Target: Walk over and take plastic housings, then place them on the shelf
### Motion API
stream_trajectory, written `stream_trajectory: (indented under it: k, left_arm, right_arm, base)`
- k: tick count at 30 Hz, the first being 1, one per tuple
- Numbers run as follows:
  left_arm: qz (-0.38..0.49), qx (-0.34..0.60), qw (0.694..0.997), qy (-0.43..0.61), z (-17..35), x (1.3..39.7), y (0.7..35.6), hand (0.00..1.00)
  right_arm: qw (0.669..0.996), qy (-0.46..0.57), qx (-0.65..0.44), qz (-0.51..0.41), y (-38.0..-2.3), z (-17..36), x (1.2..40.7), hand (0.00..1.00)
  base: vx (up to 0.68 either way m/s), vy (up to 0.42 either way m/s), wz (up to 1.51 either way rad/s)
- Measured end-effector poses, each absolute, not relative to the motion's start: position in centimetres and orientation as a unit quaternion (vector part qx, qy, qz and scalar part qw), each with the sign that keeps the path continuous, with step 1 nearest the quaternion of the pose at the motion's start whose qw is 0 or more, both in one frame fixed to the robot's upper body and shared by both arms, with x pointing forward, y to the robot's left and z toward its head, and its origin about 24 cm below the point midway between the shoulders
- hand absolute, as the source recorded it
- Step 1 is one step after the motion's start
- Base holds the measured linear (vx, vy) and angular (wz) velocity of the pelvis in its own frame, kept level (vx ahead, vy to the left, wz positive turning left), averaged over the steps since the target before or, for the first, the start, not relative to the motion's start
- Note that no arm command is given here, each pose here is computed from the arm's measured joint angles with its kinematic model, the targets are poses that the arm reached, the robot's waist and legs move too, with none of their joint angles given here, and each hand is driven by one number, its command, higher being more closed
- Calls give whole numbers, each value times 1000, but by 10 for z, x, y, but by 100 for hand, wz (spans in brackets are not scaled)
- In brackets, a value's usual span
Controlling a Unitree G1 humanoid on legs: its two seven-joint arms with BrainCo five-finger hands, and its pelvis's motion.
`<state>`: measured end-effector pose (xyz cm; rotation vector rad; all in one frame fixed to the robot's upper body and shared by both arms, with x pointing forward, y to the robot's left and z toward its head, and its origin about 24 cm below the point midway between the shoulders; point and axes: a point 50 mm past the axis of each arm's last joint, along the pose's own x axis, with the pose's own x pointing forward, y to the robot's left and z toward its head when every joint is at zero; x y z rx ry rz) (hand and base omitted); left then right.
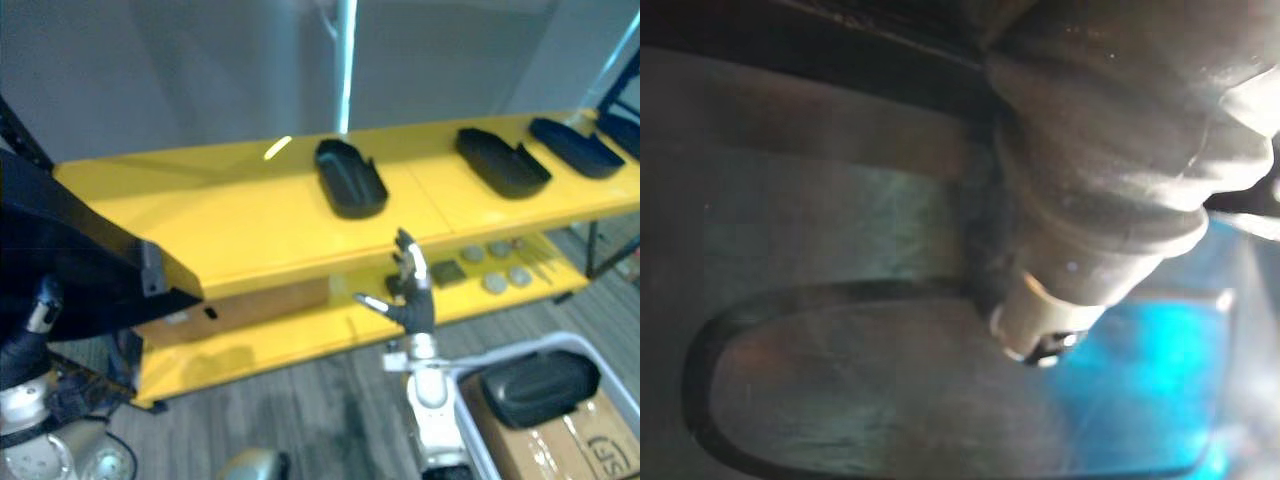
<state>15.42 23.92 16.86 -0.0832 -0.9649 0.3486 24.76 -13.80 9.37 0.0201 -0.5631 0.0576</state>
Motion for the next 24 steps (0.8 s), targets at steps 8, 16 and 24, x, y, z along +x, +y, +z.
stream_trajectory:
  k: [8,16,24]
  left_arm:
    - [239,-103,888,-380,140,178,241,100]
    - [177,-105,912,-356,136,187,221,100]
    - [162,-76,940,-290,130,195,230,100]
  right_arm:
    - [941,-300,22,154,-129,116,257,0]
    - [934,-340,-32,105,-146,138,251,0]
    - [884,-439,-97,-129,-217,177,208,0]
  base:
    - [258,-256,89]
    - [127,-155,81]
    - [-21,47,-11]
